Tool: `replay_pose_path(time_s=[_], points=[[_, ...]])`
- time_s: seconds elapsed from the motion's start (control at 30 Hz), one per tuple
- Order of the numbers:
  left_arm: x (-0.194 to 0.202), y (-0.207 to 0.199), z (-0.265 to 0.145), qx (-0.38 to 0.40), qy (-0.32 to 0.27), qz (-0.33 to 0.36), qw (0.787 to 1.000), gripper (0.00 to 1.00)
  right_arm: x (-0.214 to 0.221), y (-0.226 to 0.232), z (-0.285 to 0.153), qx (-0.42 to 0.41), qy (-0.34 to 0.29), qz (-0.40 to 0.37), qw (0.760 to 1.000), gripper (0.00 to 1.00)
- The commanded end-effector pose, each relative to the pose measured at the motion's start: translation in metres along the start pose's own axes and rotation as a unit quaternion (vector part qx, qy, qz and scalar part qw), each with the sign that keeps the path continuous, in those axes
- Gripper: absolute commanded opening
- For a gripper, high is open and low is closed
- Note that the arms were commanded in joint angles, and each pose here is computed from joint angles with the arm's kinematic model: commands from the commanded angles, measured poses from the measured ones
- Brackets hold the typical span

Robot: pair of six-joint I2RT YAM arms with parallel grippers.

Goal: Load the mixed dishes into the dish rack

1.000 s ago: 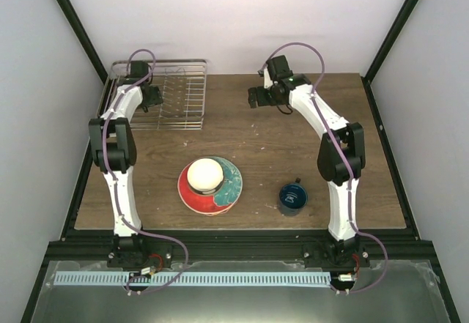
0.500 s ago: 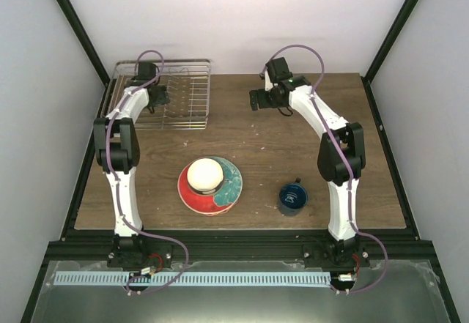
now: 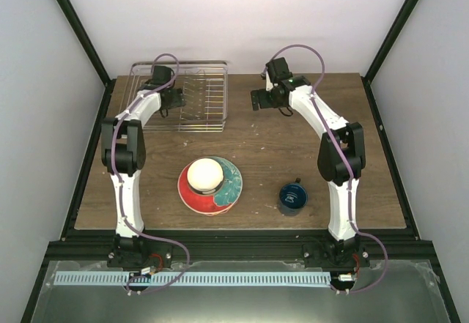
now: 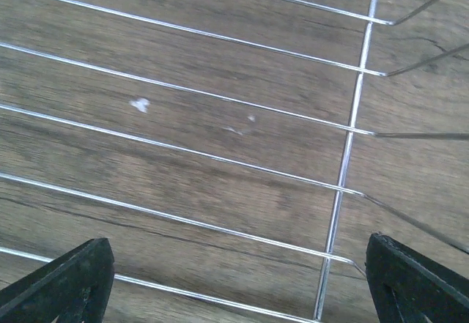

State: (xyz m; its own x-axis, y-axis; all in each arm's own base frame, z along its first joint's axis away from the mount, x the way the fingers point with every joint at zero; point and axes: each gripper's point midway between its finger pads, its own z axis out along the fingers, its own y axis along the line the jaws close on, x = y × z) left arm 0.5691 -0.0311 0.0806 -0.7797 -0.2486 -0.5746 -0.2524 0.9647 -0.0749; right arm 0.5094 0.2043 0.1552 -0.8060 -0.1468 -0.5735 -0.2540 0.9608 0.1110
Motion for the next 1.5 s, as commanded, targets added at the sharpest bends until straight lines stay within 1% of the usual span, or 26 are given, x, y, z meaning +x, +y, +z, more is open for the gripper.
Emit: replay_pose_path(time_s=[0.0,0.17,0.33,0.43,0.6,0.83,1.03,1.1,1.23,1.47], points=[[0.059,-0.029,0.009,0.026,0.084,0.035,0.995,0.95,-0.022,-0.003,-0.031,0.017,-0.035,0.006,0.999,1.00],[0.068,-0.053,0.005,0.055,0.096,0.030,0.993,0.95,-0.028,-0.012,-0.039,0.042,-0.039,0.012,0.998,1.00],[0.079,-0.076,-0.002,0.068,0.104,0.041,0.991,0.95,-0.037,-0.035,-0.064,0.074,-0.040,0.046,0.995,1.00],[0.088,-0.088,-0.004,0.075,0.114,0.045,0.990,0.95,-0.042,-0.048,-0.080,0.080,-0.049,0.065,0.993,1.00],[0.109,-0.108,-0.011,0.087,0.132,0.054,0.986,0.95,-0.038,-0.060,-0.093,0.088,-0.047,0.080,0.992,1.00],[0.136,-0.148,-0.021,0.112,0.141,0.084,0.980,0.95,-0.029,-0.061,-0.091,0.086,-0.034,0.075,0.993,1.00],[0.148,-0.180,-0.024,0.132,0.142,0.111,0.975,0.96,-0.021,-0.064,-0.092,0.091,-0.030,0.074,0.993,1.00],[0.140,-0.194,-0.029,0.146,0.128,0.114,0.974,0.96,-0.018,-0.065,-0.092,0.093,-0.028,0.077,0.992,1.00],[0.136,-0.210,-0.033,0.160,0.122,0.120,0.972,0.96,-0.005,-0.074,-0.091,0.099,-0.015,0.095,0.990,1.00],[0.140,-0.233,-0.040,0.183,0.116,0.144,0.966,0.96,0.029,-0.095,-0.076,0.120,0.016,0.115,0.986,1.00]])
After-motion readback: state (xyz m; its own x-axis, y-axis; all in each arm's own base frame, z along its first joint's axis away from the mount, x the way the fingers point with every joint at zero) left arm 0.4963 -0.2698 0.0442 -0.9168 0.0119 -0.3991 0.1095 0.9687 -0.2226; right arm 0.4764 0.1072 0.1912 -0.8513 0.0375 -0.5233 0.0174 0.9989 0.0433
